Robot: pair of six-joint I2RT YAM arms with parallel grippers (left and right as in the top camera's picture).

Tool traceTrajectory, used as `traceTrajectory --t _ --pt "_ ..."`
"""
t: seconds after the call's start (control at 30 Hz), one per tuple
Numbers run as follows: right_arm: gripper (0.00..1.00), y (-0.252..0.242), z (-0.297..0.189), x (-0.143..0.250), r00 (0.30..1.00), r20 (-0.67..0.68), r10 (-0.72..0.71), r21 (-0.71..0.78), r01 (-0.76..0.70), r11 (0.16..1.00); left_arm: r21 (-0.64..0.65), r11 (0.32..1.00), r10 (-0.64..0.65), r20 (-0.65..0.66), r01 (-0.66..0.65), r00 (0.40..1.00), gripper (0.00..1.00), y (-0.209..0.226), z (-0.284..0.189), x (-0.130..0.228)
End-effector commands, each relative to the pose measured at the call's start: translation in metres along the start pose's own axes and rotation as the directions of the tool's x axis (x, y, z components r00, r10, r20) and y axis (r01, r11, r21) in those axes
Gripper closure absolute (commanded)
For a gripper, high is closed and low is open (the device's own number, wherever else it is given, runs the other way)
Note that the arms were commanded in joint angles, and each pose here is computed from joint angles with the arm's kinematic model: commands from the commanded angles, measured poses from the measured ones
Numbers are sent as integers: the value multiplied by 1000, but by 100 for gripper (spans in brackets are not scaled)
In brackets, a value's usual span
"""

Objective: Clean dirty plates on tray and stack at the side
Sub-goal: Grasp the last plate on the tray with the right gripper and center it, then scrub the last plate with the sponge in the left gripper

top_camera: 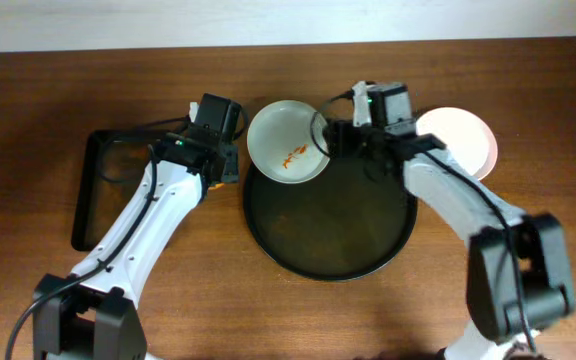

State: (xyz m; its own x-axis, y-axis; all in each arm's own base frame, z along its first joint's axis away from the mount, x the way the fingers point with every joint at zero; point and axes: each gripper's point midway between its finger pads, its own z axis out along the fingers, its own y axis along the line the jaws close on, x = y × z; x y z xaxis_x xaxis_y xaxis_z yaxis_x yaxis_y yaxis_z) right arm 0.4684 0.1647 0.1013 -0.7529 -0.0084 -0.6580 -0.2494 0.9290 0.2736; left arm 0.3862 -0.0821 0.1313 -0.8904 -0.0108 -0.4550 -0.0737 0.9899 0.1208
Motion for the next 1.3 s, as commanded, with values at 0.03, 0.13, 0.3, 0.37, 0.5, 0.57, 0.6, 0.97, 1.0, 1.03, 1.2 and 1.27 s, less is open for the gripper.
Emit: traceTrajectory --t 0.03,0.13,0.3,0.37,0.5,0.57,0.6,0.97,1.0,1.03,1.2,1.27 --pt "33 -13 47 16 1000 -1 -6 29 6 1000 17 1000 -23 21 23 1000 99 2 -9 -4" --pt "40 -14 68 37 998 -49 47 0 -47 999 17 1000 -23 21 23 1000 99 2 -9 -4" --pt "89 -7 72 68 981 -166 101 -29 -107 994 18 1000 -23 20 23 1000 99 2 -9 -3" --pt "96 -11 60 93 950 -277 142 15 -144 990 24 999 -23 19 23 1000 99 1 -9 -3" --pt "96 -4 8 103 907 -385 173 61 -163 985 137 990 -21 -15 23 1000 99 -19 -11 2" --pt "96 -5 -14 129 846 -492 206 110 -175 978 346 938 -12 -55 30 998 99 -56 -19 6" --pt "96 -8 -20 140 819 -530 219 135 -174 976 466 884 -1 -71 34 997 99 -78 -25 7" --pt "96 -9 -31 155 774 -586 241 164 -178 970 816 533 184 -370 224 911 99 -178 8 63" --pt "96 -9 -31 155 774 -586 241 164 -178 970 827 513 205 -379 231 902 99 -186 10 69" --pt "96 -9 -31 155 774 -586 241 164 -178 970 821 517 216 -398 241 891 99 -192 14 76" --pt "96 -9 -33 157 767 -594 244 168 -178 970 816 524 239 -417 245 877 99 -217 16 91" --pt "96 -9 -33 158 765 -596 245 169 -178 969 807 534 233 -425 251 875 99 -218 17 92"
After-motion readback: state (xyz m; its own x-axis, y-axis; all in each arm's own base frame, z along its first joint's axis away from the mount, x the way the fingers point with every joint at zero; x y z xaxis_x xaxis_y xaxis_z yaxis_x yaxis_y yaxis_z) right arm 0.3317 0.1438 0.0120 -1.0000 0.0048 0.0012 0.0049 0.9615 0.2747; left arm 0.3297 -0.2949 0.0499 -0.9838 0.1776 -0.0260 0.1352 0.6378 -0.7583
